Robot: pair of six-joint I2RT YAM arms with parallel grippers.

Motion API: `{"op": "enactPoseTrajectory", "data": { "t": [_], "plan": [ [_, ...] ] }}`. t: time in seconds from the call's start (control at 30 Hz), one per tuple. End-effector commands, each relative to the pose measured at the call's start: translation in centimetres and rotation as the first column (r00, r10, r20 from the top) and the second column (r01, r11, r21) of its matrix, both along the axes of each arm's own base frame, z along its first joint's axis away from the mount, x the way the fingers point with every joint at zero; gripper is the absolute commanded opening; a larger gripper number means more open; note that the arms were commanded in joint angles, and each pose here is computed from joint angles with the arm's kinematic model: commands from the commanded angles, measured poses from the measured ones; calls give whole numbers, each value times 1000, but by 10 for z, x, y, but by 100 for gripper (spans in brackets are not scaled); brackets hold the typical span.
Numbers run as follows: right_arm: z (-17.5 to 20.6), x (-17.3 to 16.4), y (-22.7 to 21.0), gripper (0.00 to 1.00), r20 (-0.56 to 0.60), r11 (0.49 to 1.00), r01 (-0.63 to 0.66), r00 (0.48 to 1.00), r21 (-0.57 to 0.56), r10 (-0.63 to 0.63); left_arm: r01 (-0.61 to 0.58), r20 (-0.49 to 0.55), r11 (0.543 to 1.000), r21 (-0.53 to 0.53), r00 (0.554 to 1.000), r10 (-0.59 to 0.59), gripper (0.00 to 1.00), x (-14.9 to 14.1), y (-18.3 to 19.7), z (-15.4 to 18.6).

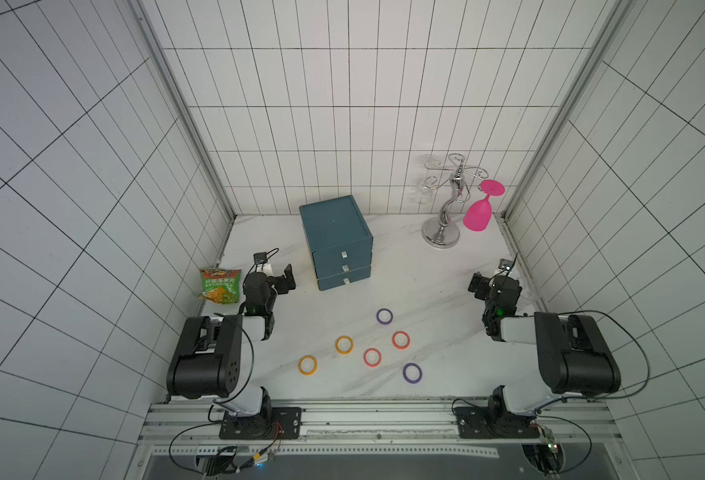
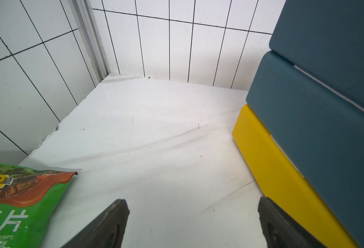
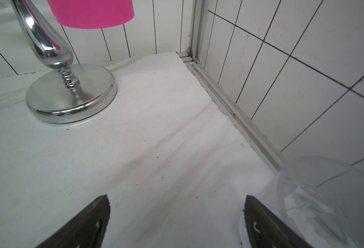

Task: Place the transparent tape into the drawer according to color
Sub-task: Open the drawer in the storage box.

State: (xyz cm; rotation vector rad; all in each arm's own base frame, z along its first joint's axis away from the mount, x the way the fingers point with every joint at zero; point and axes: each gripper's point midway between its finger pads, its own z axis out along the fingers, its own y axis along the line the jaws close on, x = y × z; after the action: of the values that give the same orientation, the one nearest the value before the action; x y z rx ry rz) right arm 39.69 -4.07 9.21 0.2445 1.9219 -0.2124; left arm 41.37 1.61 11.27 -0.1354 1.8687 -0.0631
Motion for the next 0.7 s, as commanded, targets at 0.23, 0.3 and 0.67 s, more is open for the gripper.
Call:
{"op": "enactPoseTrajectory", "data": {
  "t": [0.23,0.3,0.67],
  "plan": [
    [6,-3,-3,99,19,1000,8,1000,-4,-8,3,11,1000,4,1000,-4,98,0,0,2],
    [6,-3,-3,99,20,1000,8,1000,-3,-8,3,10,1000,5,1000,-3,98,0,1,1],
    [25,-4,4,99,-12,999,-17,1000,-30,17,-44,10,999,2,999,44,99,2,8,17]
  ]
}}
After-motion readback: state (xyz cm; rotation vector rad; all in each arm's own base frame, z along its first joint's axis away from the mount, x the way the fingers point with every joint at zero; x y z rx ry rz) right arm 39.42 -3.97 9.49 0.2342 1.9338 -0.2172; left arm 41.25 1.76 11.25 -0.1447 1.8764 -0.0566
